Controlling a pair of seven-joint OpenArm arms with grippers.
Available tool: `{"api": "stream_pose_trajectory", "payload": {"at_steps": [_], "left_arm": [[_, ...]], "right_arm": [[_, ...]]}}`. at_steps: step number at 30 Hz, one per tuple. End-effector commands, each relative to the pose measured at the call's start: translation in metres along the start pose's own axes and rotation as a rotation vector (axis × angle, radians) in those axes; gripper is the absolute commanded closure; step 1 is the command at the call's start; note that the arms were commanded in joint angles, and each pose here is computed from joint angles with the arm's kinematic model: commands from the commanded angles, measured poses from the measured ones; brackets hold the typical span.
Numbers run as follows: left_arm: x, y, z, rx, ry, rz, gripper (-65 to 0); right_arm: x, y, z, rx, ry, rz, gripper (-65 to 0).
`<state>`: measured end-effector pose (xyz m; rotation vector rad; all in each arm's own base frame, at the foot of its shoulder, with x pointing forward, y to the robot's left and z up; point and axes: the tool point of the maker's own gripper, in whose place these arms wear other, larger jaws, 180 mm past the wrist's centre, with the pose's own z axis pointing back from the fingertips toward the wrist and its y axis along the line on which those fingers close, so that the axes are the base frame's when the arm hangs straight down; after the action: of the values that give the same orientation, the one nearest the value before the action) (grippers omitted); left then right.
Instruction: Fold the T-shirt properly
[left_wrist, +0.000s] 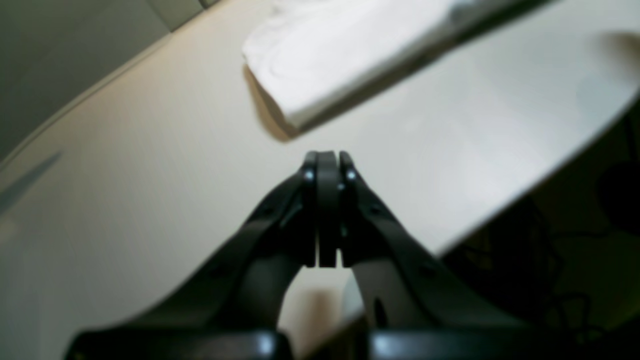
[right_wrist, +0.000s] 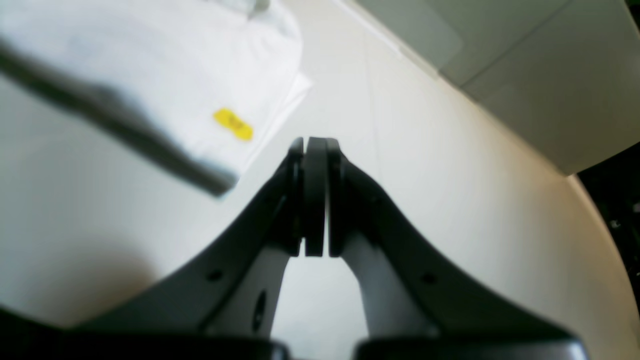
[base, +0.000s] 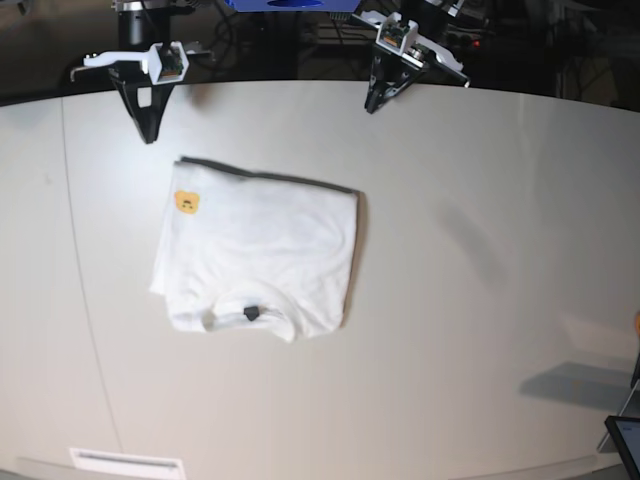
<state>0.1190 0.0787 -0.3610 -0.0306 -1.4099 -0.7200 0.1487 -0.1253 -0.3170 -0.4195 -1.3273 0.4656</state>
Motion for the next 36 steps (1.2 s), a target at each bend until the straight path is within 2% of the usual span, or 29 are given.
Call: {"api": "stream_pose_trajectory", "payload": {"at_steps": [1,6,11,16,20,25,29,31,33,36], "left_arm": [[0.005,-0.008,0.01,-0.02,-0.033,0.001,0.0],[-0.01,-0.045,0.04,-0.124,-0.011,-0.013,0.0],[-0.024,-0.059,0.056,-0.132,0.05,-0.011,0.0],[-0.049,-0.072,0.075,-0.153,0.134,-0.008,0.0],[-0.076,-0.091,0.098,-0.198,0.232,0.021,0.0],[-0.123,-0.115,0.111,-0.222,0.373,0.072,0.0],[-0.17,-0.143,0.113,-0.249,0.52,0.131,0.0],[-0.197,-0.159,0.114,-0.27,0.649,0.156,0.0],[-0.22,-0.176,0.116,-0.293,0.784,0.187,0.0],[-0.248,-0.194,0.115,-0.34,0.979,0.222,0.0]], "right_arm": [[0.008,-0.007,0.005,-0.028,-0.033,0.018,-0.1],[-0.004,-0.016,0.025,-0.081,0.027,0.033,-0.1],[-0.029,-0.014,0.042,-0.066,0.17,0.031,-0.1],[-0.078,0.003,0.066,-0.019,0.375,0.047,-0.1],[-0.124,0.02,0.087,0.012,0.525,0.021,-0.1],[-0.195,0.038,0.104,0.038,0.705,0.054,-0.3],[-0.245,0.077,0.106,0.188,0.798,0.109,-0.3],[-0.274,0.098,0.108,0.287,0.856,0.157,-0.4],[-0.301,0.116,0.109,0.365,0.942,0.164,-0.4],[-0.334,0.139,0.117,0.519,1.101,0.129,-0.4]]}}
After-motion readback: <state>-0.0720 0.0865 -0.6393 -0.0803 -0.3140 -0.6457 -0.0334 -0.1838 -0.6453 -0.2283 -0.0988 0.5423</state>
